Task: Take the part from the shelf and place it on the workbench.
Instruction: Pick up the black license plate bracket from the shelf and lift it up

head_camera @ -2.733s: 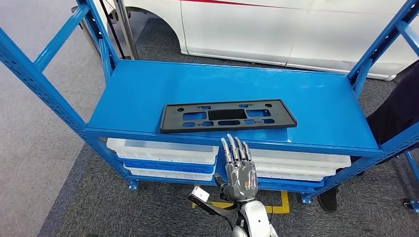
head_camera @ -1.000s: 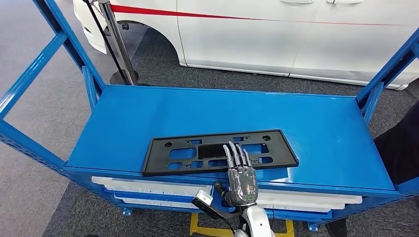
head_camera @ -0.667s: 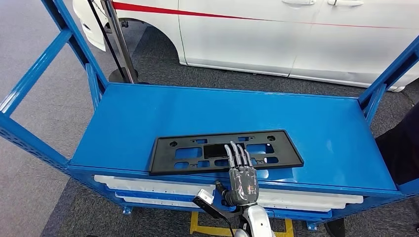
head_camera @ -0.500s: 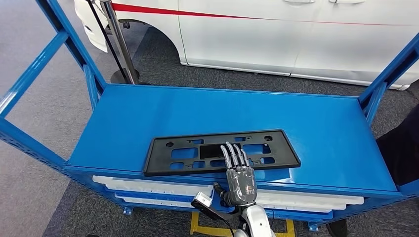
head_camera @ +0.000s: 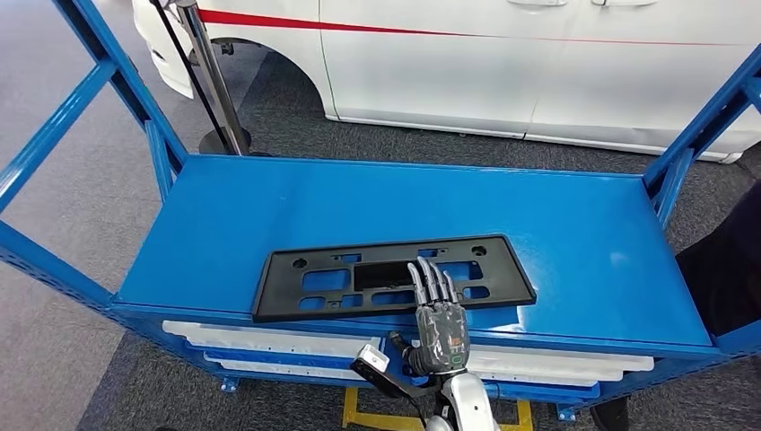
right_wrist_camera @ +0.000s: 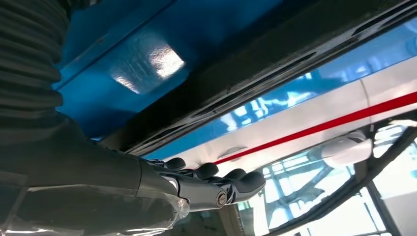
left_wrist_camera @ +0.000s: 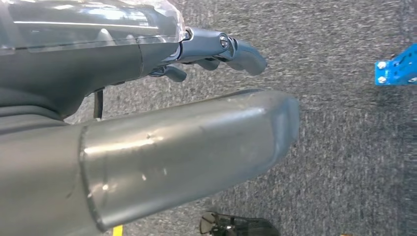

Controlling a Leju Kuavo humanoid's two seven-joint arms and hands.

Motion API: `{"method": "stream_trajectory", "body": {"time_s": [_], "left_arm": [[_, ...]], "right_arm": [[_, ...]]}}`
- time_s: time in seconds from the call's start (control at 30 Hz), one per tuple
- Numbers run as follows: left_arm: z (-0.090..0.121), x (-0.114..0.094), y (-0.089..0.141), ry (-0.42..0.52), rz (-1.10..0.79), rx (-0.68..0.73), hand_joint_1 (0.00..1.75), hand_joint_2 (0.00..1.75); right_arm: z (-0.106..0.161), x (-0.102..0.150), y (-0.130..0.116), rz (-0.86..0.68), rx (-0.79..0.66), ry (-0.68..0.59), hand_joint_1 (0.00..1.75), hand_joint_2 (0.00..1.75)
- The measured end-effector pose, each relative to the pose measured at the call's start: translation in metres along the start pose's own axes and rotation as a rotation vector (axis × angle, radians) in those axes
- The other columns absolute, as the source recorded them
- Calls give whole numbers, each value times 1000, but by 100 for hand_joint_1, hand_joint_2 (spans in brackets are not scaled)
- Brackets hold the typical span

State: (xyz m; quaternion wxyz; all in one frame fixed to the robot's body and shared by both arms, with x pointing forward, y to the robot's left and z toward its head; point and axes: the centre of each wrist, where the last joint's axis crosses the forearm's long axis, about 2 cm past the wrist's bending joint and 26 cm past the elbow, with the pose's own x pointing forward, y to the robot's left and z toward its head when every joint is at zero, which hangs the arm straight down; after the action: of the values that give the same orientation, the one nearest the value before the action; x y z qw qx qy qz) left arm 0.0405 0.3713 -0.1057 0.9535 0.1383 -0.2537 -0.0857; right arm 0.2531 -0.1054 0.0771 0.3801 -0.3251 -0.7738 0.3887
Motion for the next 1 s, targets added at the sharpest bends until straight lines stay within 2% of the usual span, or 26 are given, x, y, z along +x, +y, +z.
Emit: {"method": "stream_trajectory", "body": {"time_s": [0.27,0.5,0.8,1.0], "left_arm": [[0,1,0,-3,-9,-6,0,0],[0,1,0,-6,-12,-11,0,0],[0,0,0,-10,-19,-15,0,0],[-1,2,0,-24,-31,-23,0,0]], "right_arm": [[-3,2,0,-95,-16,37,0,175],[-26,20,-8,-209,-24,3,0,175],[-34,31,-11,-208,-28,-38,0,175],[-40,31,-6,-138,9,-54,0,175]]}}
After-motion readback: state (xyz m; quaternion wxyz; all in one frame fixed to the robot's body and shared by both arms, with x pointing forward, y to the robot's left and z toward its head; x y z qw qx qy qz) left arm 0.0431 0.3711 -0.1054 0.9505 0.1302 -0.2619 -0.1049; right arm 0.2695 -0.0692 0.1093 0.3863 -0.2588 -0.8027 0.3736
